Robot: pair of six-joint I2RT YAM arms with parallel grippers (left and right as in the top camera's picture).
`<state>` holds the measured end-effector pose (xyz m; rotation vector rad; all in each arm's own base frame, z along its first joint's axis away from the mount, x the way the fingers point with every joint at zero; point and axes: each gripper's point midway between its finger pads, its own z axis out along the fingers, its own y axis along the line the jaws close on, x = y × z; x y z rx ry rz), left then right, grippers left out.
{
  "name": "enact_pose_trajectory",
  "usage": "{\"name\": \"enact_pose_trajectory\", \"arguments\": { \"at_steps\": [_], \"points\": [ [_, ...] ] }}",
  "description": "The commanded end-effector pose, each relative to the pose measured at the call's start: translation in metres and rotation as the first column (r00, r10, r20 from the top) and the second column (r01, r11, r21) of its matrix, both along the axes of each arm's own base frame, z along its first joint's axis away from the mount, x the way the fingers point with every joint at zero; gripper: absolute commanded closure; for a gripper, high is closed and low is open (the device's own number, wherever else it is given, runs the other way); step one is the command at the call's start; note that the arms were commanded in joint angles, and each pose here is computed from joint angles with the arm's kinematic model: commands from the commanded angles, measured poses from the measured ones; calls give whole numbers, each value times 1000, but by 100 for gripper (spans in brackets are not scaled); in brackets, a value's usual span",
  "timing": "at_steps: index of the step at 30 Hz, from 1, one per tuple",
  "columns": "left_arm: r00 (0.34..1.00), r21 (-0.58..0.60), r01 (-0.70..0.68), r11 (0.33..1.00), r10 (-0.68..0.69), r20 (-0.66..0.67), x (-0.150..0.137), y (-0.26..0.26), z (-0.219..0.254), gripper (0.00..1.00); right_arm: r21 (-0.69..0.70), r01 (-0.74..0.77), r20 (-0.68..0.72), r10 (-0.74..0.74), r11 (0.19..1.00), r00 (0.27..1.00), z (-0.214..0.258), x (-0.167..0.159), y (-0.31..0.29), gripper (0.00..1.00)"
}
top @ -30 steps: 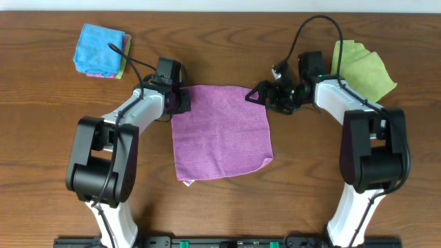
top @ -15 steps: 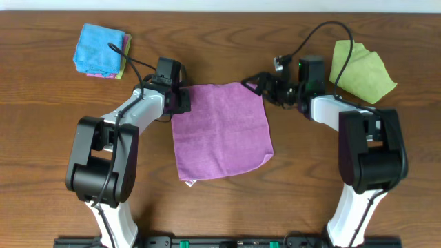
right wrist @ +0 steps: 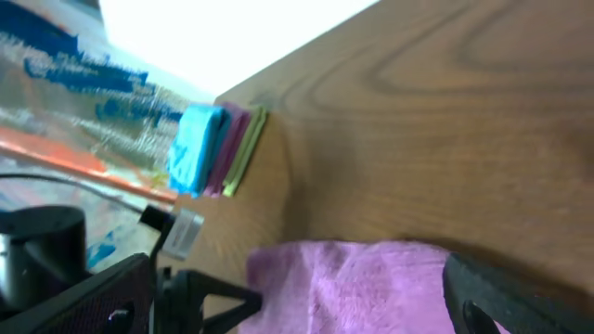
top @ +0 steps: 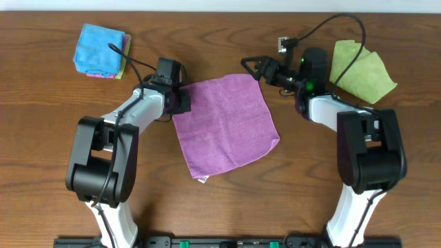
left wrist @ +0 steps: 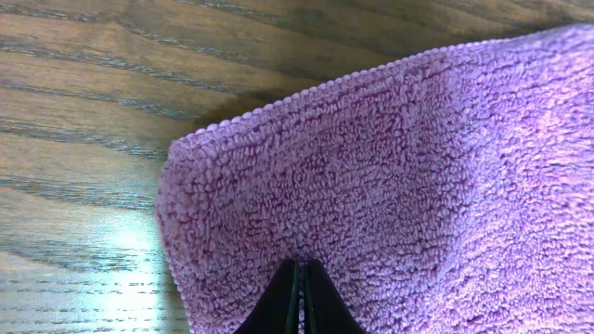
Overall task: Fold the cloth
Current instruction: 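Release the corner and raise the right gripper up and right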
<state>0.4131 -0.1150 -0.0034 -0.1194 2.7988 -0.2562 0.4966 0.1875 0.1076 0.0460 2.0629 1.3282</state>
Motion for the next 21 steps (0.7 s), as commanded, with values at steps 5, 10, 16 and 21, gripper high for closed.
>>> {"name": "enact_pose_trajectory", "arguments": {
  "at_steps": [5, 10, 16, 21],
  "points": [
    [988, 48, 13, 999, -5, -155, -39, 9, -41, 94, -38, 59, 40, -58, 998, 998, -4, 11, -11, 1],
    [987, 49, 17, 999, -9, -158, -40, 10, -41, 94, 15, -47, -4, 47, 999, 999, 0, -3, -2, 7],
    [985, 52, 18, 998, -8, -172, -43, 10, -41, 94, 0, 15, -250, -14, 1000, 968, -36, -12, -34, 4],
    [979, 55, 20, 998, -9, -202, -51, 11, -43, 94, -32, 34, -357, -43, 999, 933, -58, -24, -56, 2]
  ]
}}
